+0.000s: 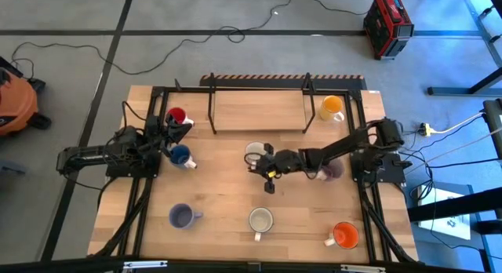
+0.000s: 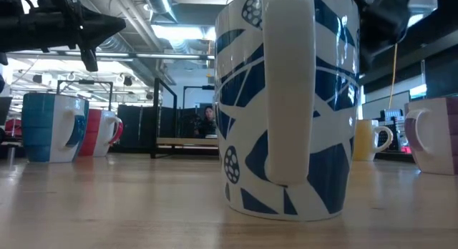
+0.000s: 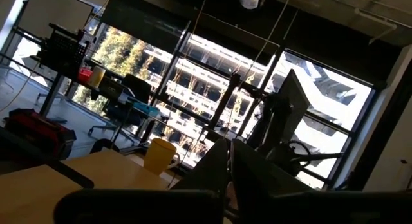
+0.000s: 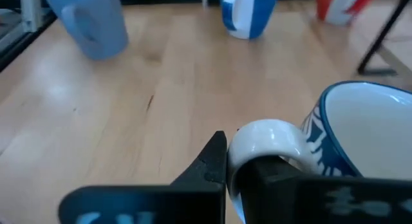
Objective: Place coffee mugs
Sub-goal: Put the top blue patterned mug on the shelf
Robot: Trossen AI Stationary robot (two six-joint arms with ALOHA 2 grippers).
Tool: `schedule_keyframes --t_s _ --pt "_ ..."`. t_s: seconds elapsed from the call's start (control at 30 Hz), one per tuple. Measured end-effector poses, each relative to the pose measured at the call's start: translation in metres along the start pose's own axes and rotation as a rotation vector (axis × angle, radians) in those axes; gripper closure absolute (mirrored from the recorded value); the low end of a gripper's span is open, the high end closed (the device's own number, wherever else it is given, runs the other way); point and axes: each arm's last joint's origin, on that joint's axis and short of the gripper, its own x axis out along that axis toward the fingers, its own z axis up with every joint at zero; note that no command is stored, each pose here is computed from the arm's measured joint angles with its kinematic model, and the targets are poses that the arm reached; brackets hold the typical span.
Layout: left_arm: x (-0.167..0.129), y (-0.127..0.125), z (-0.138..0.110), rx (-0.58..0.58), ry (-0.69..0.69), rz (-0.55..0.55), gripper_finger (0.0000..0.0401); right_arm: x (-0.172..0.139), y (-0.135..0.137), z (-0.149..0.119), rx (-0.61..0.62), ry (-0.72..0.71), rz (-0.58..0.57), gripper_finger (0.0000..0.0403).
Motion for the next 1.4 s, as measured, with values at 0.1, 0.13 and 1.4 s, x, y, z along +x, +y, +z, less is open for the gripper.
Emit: schedule_keyframes --t_s 0.1,0.13,1.4 --pt "0.0 0.0 0.0 -0.001 0.0 0.0 0.0386 0.004 -0.008 -0.003 -0.053 -0.009 0.048 0.04" --pt "0.0 0.0 0.0 -0.001 0.0 0.0 0.0386 0.006 -0.01 -0.004 -0.064 -0.018 0.067 0.04" --pt "0.0 0.0 0.0 -0.026 0.003 0.002 0.0386 -0.047 -0.024 0.009 0.204 0.442 -0.106 0.0222"
